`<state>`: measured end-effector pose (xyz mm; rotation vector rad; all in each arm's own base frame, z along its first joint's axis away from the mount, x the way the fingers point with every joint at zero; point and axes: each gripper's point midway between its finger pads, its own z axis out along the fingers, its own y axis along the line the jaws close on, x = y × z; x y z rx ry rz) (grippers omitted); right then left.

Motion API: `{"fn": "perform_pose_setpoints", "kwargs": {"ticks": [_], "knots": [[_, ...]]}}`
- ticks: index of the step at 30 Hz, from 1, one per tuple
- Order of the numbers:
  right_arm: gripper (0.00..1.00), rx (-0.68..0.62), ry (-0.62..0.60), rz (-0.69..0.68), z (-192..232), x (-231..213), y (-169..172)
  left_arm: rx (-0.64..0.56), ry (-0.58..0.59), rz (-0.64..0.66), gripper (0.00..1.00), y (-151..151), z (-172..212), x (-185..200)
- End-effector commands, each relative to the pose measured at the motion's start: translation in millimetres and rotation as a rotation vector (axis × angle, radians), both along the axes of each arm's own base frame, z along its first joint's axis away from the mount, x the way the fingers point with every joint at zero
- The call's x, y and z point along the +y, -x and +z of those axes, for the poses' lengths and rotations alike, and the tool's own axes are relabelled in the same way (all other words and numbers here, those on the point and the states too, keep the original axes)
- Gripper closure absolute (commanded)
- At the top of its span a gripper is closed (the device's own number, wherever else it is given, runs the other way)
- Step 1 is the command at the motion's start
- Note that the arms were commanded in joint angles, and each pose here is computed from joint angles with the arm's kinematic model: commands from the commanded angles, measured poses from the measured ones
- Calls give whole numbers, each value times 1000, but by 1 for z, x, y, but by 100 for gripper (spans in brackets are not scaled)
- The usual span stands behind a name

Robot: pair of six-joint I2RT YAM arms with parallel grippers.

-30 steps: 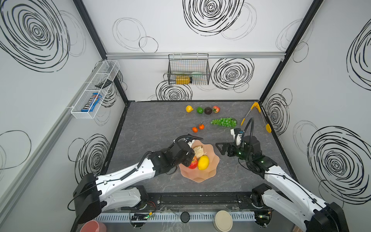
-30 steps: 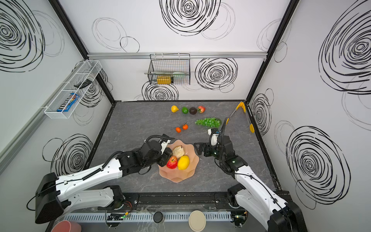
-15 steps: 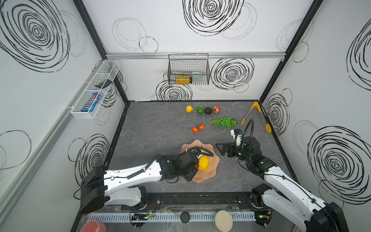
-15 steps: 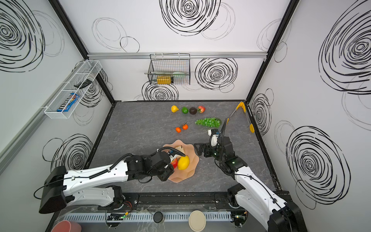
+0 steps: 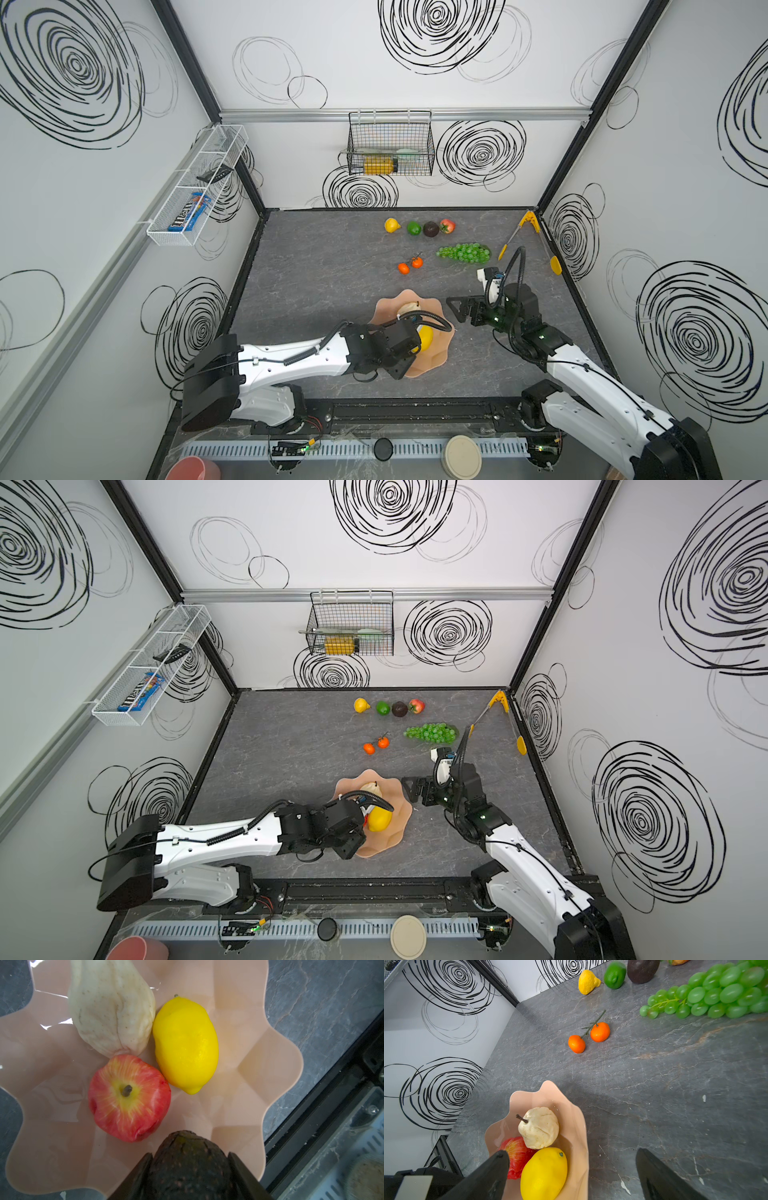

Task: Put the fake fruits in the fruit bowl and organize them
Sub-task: 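Lower the avocado into the bowl with the left gripper while the right withdraws, then reach the right gripper to the red mango beside the plum while the left withdraws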

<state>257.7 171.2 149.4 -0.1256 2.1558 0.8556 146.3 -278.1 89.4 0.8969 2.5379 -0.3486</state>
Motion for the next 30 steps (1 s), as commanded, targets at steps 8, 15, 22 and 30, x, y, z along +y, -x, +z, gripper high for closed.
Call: {"fn": "perform_pose_setpoints", "kwargs": {"ticks": [8, 15, 22, 30], "knots": [[1, -14, 6, -3, -3, -2, -1, -4, 9, 44, 37, -5, -7, -4], [1, -9, 7, -1, -2, -1, -2, 10, -16, 33, 32, 2, -13, -2], [1, -7, 9, -4, -3, -1, -3, 1, -28, 40, 34, 0, -12, 2], [1, -7, 10, -4, -3, -1, -3, -14, -16, 53, 39, -4, -5, 3]]}}
